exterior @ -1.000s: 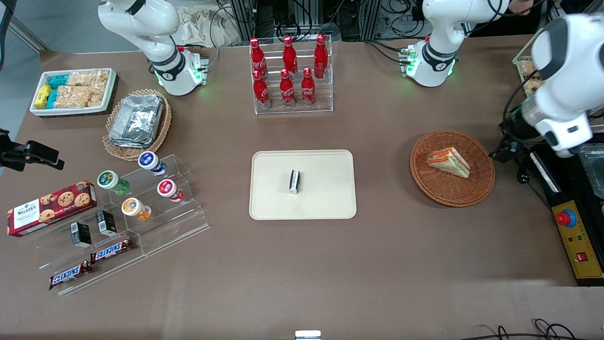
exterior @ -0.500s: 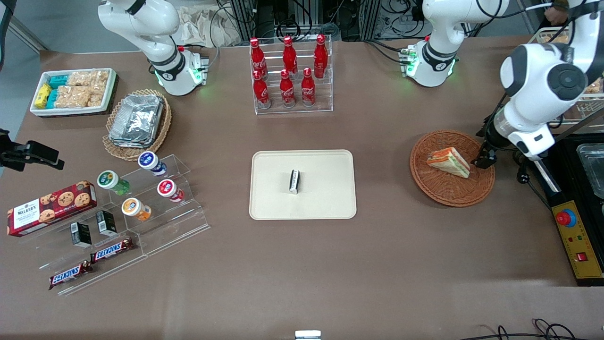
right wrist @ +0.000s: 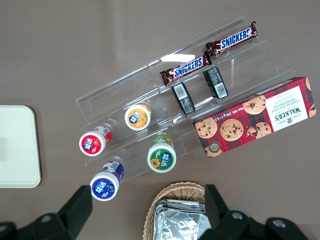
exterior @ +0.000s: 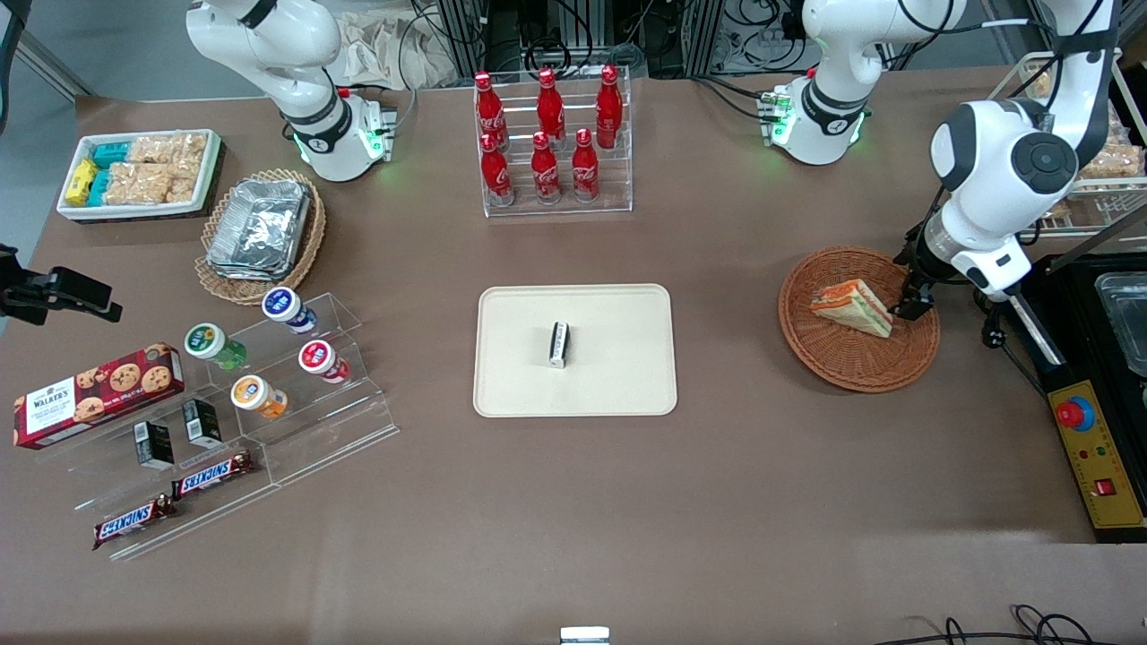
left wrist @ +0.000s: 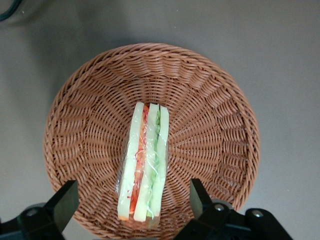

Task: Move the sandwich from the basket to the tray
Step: 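Lower the open left gripper over the wrapped sandwich in the basket, then close the left gripper on the wrapped sandwich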

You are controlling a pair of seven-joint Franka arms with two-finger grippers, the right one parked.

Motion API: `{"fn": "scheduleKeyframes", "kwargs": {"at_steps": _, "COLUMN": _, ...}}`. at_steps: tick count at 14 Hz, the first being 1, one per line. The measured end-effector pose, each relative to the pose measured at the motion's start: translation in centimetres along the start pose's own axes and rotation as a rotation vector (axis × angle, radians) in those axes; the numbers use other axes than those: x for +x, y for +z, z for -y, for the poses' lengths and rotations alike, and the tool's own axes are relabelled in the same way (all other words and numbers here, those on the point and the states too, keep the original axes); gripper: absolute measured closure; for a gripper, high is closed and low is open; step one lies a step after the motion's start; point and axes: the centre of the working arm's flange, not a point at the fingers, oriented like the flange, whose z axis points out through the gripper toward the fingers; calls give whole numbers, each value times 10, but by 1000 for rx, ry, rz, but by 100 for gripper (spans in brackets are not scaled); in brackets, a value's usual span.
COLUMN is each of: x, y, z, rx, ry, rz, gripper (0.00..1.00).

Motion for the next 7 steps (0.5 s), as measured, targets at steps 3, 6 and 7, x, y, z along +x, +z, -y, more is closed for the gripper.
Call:
{"fn": "scheduleKeyframes", "kwargs": {"at_steps": 3, "x": -3, "y": 14, "z": 0, "rx": -4, "ry": 0, "rz": 0, "gripper": 0}}
{"fn": "scheduleKeyframes", "kwargs": {"at_steps": 6, "x": -12, "y": 25, "z": 1, "rx": 15, "ry": 8, "rz": 4, "gripper": 0}}
{"fn": "scheduleKeyframes", "kwargs": {"at_steps": 7, "x": -17, "y": 28, "z": 2, "rx": 16, "ry": 12, "rz": 4, "gripper": 0}}
